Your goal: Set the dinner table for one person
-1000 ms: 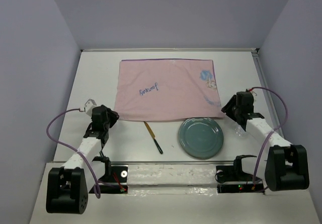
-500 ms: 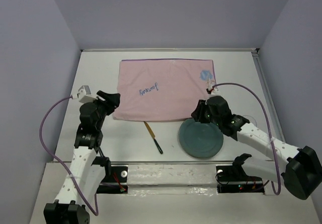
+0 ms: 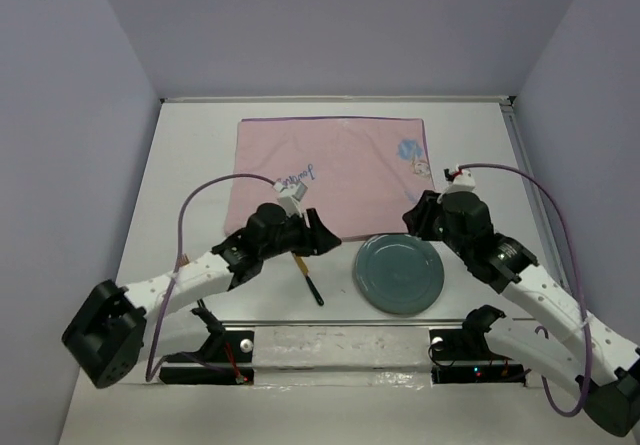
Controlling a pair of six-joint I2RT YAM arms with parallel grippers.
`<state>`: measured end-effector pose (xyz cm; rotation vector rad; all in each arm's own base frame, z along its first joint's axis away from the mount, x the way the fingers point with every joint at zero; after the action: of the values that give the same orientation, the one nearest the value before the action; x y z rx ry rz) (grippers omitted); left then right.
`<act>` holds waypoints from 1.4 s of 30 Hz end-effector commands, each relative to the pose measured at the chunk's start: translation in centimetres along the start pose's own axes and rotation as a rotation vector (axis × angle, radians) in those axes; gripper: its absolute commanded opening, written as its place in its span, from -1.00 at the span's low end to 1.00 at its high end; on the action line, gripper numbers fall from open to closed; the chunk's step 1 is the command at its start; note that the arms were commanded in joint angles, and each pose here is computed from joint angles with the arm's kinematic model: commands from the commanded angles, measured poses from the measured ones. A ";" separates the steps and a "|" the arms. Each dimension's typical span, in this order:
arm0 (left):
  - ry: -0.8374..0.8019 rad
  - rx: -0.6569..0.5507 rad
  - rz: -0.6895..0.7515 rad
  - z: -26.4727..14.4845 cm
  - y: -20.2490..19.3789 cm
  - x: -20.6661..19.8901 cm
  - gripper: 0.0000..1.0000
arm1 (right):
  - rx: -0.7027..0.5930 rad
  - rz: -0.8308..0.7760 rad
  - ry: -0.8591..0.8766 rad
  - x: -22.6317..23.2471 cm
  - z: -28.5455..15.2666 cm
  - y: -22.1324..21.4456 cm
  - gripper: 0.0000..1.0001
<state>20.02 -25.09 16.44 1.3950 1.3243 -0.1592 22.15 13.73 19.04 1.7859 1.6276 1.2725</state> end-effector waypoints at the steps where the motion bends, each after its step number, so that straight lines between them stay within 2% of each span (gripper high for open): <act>1: -0.100 0.062 -0.003 3.3 -1.8 -2.9 0.20 | -0.094 -0.026 0.139 2.6 -3.1 4.0 -0.12; 9: -0.014 0.230 0.007 7.4 -6.7 -0.5 0.33 | -0.118 -0.045 0.075 1.4 -3.3 4.2 -0.10; 16: 0.029 0.334 0.019 9.3 -9.7 1.3 0.33 | -0.100 -0.056 0.037 0.7 -2.5 3.4 -0.10; 22: 0.033 0.372 0.002 10.2 -11.2 2.1 0.24 | -0.106 -0.047 0.030 0.6 -2.4 3.4 -0.10; 25: 0.024 0.385 -0.029 10.4 -12.1 2.6 0.12 | -0.111 -0.040 0.027 0.6 -2.3 3.4 -0.10; 29: 0.010 0.387 -0.065 10.1 -13.1 3.4 -0.20 | -0.107 -0.034 0.036 0.7 -2.1 3.3 -0.10; 30: -0.003 0.373 -0.078 10.2 -13.1 3.3 -0.38 | -0.104 -0.033 0.038 0.7 -2.0 3.1 -0.10; 32: -0.006 0.369 -0.099 9.6 -13.7 3.9 -0.62 | -0.100 -0.030 0.041 0.7 -1.9 2.9 -0.10; 33: -0.011 0.367 -0.111 9.5 -13.9 4.0 -0.88 | -0.099 -0.028 0.045 0.7 -1.9 2.8 -0.10; 34: -0.023 0.358 -0.131 9.2 -14.0 4.0 -1.00 | -0.094 -0.024 0.047 0.7 -1.9 2.6 -0.10; 39: -0.079 0.310 -0.174 7.9 -13.6 3.4 -1.00 | -0.094 -0.020 0.056 0.6 -2.1 2.4 -0.10; 42: -0.146 0.264 -0.182 6.7 -12.2 1.6 -1.00 | -0.087 -0.022 0.081 1.0 -2.2 2.4 -0.09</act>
<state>16.37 -33.97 5.20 1.4227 1.3973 -0.6029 21.41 13.00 21.25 1.7061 1.6236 1.3173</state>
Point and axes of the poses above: each gripper's point midway between its finger pads, its own z axis out along the fingers, its own x axis along the line the jaws close on, y = z × x, the point moved 3 cm from there along -z, back along the fingers, and after that the axes turned 1 degree about -z, right-handed, at the moved point
